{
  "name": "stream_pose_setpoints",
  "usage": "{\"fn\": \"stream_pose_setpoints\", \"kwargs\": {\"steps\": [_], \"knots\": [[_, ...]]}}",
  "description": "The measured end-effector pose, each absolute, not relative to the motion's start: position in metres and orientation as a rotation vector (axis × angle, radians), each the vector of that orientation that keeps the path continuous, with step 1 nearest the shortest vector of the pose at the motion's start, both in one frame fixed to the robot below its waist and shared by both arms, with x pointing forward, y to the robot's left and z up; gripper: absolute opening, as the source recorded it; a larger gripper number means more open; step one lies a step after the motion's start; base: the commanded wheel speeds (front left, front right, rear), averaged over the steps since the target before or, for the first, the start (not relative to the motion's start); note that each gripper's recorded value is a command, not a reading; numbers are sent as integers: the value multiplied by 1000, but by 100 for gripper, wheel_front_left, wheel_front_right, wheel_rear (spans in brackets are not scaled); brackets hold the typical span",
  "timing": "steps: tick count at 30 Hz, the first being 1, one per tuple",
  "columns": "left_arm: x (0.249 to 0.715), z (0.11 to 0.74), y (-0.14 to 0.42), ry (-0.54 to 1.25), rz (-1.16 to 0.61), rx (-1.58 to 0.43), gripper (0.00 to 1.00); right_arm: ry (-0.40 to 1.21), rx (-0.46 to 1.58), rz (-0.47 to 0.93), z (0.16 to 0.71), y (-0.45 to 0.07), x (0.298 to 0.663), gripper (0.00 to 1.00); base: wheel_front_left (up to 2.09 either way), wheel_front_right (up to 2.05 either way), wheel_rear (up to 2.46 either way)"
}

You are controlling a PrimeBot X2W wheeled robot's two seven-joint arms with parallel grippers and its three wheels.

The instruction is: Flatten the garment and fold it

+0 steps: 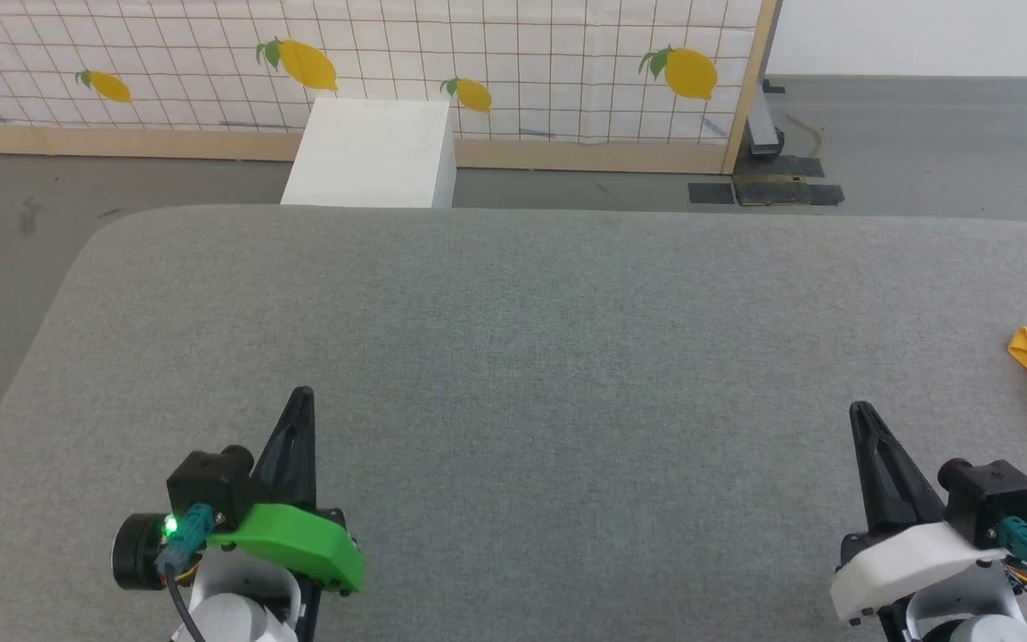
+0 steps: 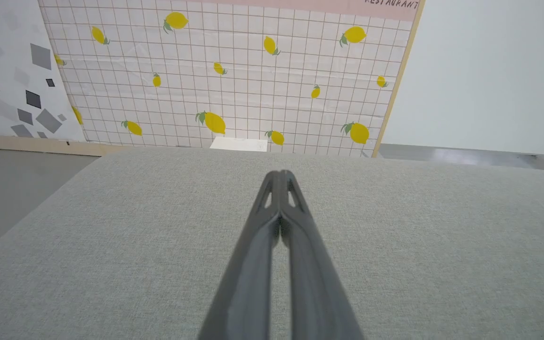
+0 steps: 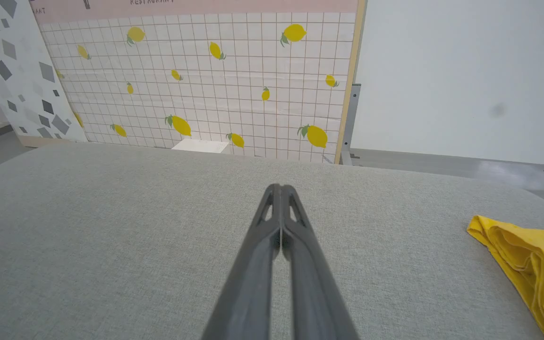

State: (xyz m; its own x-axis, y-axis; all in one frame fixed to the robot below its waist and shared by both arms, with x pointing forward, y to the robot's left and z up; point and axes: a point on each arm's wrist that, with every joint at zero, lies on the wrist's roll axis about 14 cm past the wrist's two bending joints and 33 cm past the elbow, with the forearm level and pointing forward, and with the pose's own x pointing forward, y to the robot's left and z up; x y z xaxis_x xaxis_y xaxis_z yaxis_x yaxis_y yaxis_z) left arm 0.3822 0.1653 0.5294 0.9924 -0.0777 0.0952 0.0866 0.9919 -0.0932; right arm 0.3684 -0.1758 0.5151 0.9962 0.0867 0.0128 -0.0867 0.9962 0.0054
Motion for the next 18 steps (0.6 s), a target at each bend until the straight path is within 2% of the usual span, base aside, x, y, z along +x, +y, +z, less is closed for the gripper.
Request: {"fn": "stream_pose_setpoints", "kwargs": {"steps": [18], "knots": [[381,529,168,-70,-67,-63,0,-2,-7,98,515,-172,368,0,0,0,0]]}}
